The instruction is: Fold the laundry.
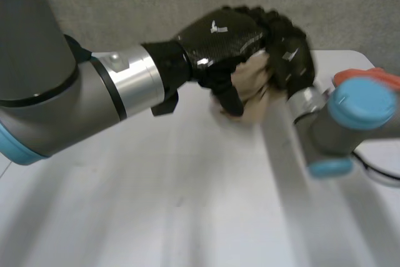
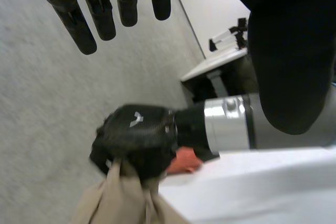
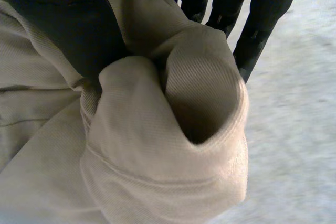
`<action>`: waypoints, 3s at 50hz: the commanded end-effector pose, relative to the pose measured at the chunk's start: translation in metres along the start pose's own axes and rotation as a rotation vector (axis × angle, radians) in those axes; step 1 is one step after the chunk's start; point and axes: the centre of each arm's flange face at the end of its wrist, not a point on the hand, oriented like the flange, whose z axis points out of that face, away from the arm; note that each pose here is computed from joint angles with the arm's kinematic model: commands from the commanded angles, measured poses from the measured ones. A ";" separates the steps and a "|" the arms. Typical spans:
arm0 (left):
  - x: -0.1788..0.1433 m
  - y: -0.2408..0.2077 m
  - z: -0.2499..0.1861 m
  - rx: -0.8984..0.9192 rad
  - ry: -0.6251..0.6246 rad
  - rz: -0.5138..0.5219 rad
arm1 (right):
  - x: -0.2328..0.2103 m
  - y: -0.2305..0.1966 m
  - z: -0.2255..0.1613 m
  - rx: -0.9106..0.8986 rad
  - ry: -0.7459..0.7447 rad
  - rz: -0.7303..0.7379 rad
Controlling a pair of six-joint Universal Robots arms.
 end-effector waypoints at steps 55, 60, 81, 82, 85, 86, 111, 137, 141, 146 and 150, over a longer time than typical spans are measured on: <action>-0.043 -0.049 -0.001 0.156 -0.356 0.043 | 0.325 -0.031 0.017 -0.174 0.520 -0.453; -0.089 -0.070 -0.025 0.202 -0.591 0.090 | 0.256 -0.077 0.022 0.056 0.349 -0.356; -0.353 0.202 -0.149 -0.445 -1.191 0.572 | 0.011 0.010 -0.096 -0.163 -0.362 -0.108; -0.358 0.213 -0.152 -0.441 -1.188 0.579 | 0.008 0.013 -0.098 -0.172 -0.371 -0.112; -0.367 0.253 -0.151 -0.434 -1.141 0.591 | 0.003 0.020 -0.105 -0.195 -0.391 -0.141; -0.368 0.261 -0.151 -0.436 -1.133 0.588 | 0.002 0.021 -0.106 -0.198 -0.392 -0.148; -0.156 -0.001 -0.036 0.247 -0.872 0.481 | 0.025 0.017 -0.099 -0.245 -0.233 -0.196; -0.002 0.096 -0.025 -0.230 -0.527 0.074 | 0.036 0.010 -0.107 -0.350 -0.200 -0.180; -0.046 0.066 -0.045 -0.157 -0.661 0.106 | 0.019 -0.005 -0.120 -0.396 -0.273 -0.101; -0.088 0.066 -0.062 -0.175 -0.773 0.118 | 0.000 -0.019 -0.137 -0.484 -0.344 0.054; -0.113 0.093 -0.071 -0.275 -0.821 0.129 | -0.013 -0.029 -0.150 -0.540 -0.385 0.150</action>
